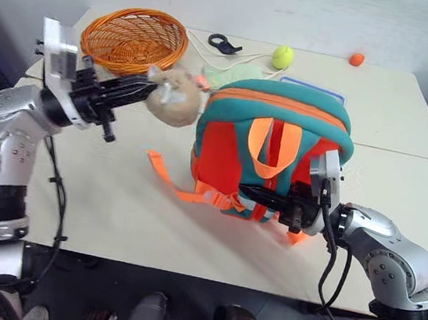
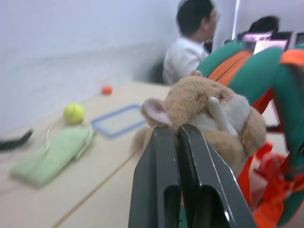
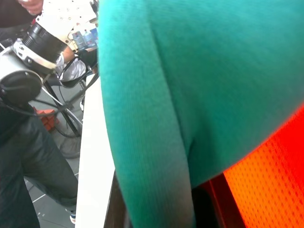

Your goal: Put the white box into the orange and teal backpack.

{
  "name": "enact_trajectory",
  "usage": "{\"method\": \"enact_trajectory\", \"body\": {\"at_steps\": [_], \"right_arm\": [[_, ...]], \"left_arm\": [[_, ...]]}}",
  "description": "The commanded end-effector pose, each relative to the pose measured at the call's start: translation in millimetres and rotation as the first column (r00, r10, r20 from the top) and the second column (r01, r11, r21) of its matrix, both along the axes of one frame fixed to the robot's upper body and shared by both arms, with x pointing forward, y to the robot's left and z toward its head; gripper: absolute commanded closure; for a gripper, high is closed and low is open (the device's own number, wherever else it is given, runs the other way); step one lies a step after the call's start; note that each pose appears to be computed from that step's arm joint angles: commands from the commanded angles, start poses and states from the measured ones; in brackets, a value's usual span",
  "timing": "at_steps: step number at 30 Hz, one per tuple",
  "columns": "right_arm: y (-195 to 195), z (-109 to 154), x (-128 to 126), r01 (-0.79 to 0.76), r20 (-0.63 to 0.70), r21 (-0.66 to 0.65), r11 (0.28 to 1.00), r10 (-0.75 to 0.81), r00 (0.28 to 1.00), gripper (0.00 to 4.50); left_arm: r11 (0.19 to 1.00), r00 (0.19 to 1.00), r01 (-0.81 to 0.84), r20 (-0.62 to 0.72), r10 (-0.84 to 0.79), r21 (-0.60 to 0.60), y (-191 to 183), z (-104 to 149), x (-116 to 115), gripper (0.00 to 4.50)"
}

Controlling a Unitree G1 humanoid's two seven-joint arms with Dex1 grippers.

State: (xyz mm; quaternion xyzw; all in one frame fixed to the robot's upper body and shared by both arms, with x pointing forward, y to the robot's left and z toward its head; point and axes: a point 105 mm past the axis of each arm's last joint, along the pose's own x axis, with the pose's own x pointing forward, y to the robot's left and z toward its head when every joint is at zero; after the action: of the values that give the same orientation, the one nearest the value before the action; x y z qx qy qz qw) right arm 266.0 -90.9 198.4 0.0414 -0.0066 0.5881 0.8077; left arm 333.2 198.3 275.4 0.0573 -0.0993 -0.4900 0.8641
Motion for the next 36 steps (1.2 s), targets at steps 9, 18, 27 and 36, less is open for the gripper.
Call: {"method": "enact_trajectory", "body": {"at_steps": [9,18,27,36], "right_arm": [[-1,9,-3,0.013,0.054,0.045,0.999,-0.015,0.998,4.50],[-7,-5,-3,0.048,-0.005,0.052,0.997,-0.048,0.999,4.18],[-70,-3,-7,0.294,0.185,0.002,0.956,-0.289,0.939,1.15],[-202,-28,-17,0.591,0.438,-0.315,0.743,-0.439,0.785,0.04]], "left_arm": [[0.971,0.969,-0.056,-0.221,0.109,0.232,-44,-103,26,4.49],[0.937,0.958,-0.103,-0.220,0.184,0.334,-30,-144,22,3.44],[0.954,0.987,-0.118,-0.068,0.142,0.275,22,-118,-18,0.67],[0.897,0.951,-0.200,-0.141,0.274,0.394,78,-148,-76,0.00]]}}
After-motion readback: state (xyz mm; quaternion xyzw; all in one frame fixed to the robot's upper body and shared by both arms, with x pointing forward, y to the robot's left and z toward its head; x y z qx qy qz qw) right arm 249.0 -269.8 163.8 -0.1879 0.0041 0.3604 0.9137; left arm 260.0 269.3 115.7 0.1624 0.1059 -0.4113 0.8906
